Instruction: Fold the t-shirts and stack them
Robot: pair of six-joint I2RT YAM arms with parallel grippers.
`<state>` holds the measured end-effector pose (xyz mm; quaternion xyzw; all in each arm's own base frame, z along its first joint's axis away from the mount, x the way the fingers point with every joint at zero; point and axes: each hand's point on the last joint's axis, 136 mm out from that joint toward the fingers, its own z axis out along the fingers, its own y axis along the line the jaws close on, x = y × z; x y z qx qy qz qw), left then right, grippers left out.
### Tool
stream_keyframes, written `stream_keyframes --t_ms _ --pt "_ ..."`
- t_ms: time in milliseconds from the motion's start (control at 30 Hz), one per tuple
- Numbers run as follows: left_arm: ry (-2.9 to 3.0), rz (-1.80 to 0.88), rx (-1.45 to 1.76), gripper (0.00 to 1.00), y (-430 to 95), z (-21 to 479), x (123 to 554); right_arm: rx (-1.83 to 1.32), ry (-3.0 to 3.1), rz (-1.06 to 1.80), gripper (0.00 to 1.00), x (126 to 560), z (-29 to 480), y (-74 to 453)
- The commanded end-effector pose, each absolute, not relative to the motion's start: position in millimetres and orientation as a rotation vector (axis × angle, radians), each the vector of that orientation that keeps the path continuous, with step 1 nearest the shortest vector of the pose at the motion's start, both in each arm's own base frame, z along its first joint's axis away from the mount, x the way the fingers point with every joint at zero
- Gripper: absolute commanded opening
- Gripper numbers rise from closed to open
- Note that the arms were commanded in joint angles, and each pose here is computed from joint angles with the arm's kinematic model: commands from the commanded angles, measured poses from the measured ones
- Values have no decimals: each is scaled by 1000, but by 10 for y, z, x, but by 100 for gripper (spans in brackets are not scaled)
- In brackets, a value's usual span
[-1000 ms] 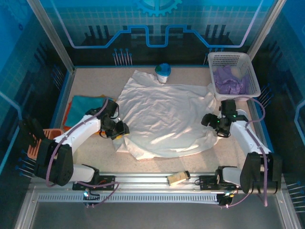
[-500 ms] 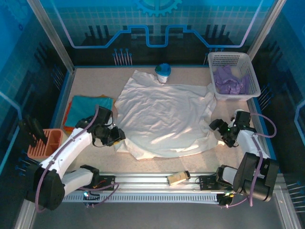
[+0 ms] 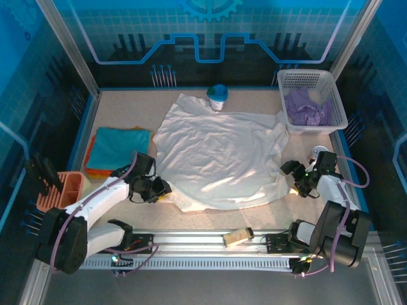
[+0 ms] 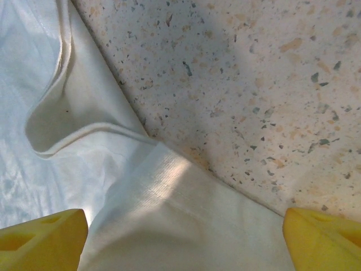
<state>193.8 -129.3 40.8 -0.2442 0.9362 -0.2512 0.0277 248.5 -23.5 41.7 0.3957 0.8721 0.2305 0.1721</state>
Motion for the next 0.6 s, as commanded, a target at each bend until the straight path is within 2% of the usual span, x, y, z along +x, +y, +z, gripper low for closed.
stream_keyframes --t_ms 0,200,333,433,567 --pt "2873 -810 -749 25 -1349 372 2028 1151 2462 676 90 2457 403 -248" --pt "2907 -779 -732 24 -1347 309 2022 1158 2460 677 89 2439 388 -263" --pt "2928 -775 -705 36 -1355 307 2006 1163 2458 683 89 2442 377 -273" --pt "2957 -737 -686 40 -1318 302 1957 1169 2457 691 88 2442 378 -277" --pt "2967 -700 -678 37 -1280 253 1942 1167 2453 696 88 2446 368 -276"
